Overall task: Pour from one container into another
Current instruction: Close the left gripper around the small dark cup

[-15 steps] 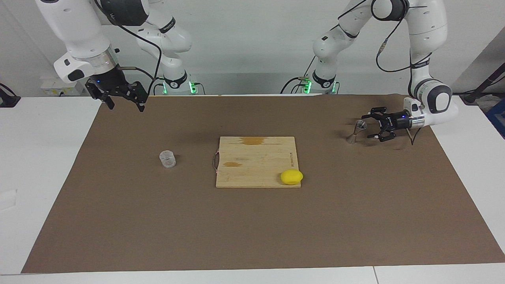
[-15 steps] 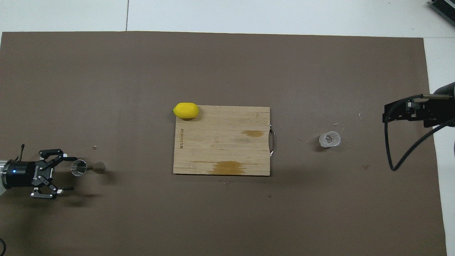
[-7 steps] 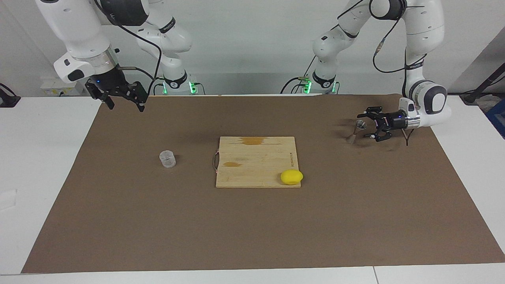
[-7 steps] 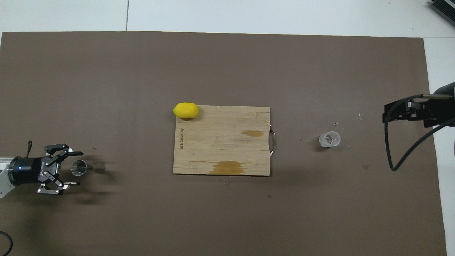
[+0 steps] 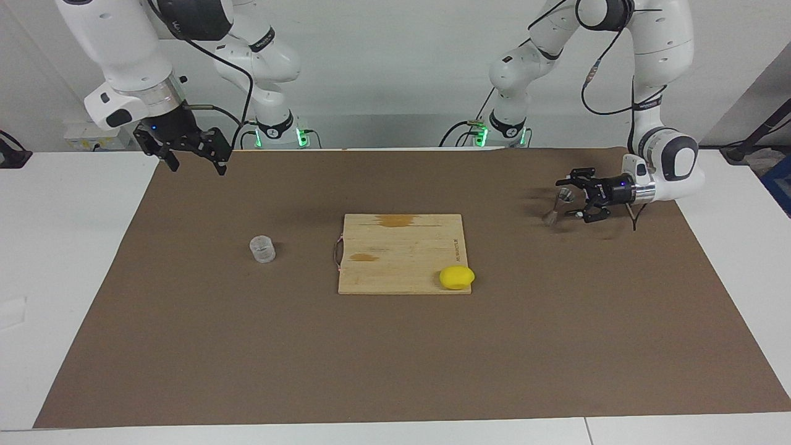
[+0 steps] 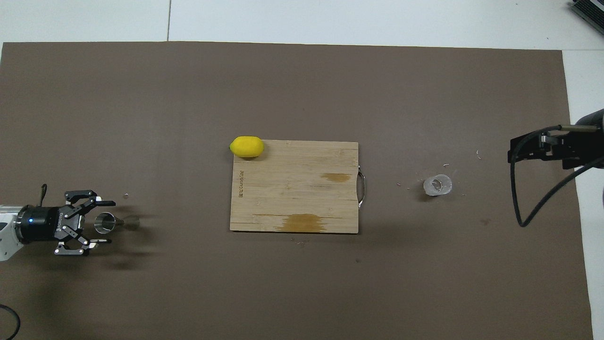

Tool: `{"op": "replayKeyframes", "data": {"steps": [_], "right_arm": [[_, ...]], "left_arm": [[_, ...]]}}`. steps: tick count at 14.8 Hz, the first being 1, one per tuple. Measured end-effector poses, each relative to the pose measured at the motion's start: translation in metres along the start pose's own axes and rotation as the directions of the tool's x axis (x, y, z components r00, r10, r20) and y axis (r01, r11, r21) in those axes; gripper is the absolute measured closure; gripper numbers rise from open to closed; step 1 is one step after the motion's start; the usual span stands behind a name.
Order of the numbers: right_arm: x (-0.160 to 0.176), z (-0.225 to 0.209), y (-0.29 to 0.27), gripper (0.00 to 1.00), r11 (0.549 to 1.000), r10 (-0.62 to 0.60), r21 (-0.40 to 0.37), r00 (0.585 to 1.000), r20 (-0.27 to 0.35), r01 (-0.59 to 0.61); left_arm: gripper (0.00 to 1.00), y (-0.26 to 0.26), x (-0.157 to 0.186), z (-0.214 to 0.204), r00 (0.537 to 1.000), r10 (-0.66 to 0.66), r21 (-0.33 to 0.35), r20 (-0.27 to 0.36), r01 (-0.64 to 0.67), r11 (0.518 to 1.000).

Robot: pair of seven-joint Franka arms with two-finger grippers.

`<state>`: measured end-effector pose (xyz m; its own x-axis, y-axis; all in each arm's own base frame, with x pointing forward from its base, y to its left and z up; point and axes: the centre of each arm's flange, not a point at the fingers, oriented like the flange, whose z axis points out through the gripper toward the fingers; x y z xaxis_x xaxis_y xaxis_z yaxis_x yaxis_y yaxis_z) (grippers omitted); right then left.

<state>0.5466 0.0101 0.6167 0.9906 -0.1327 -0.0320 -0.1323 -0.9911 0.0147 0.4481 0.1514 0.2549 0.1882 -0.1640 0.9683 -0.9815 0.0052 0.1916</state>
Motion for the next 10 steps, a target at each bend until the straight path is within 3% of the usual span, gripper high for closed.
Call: {"op": "replayKeyframes", "data": {"steps": [2,4,10], "right_arm": [[0.0000,0.0000,0.0000,0.00,1.000,0.000,0.000,1.000,0.000,0.000],[0.0000,0.0000,0.0000,0.00,1.000,0.000,0.000,1.000,0.000,0.000],[0.0000,0.0000,0.0000,0.00,1.000,0.000,0.000,1.000,0.000,0.000]], "left_arm": [[0.16,0.0000,0.0000,-0.0001,1.000,0.000,0.000,0.000,0.000,1.000],[0.34,0.0000,0.0000,-0.0001,1.000,0.000,0.000,0.000,0.000,1.000],[0.49,-0.0002,-0.0001,0.0002,1.000,0.000,0.000,0.001,0.000,1.000]]}}
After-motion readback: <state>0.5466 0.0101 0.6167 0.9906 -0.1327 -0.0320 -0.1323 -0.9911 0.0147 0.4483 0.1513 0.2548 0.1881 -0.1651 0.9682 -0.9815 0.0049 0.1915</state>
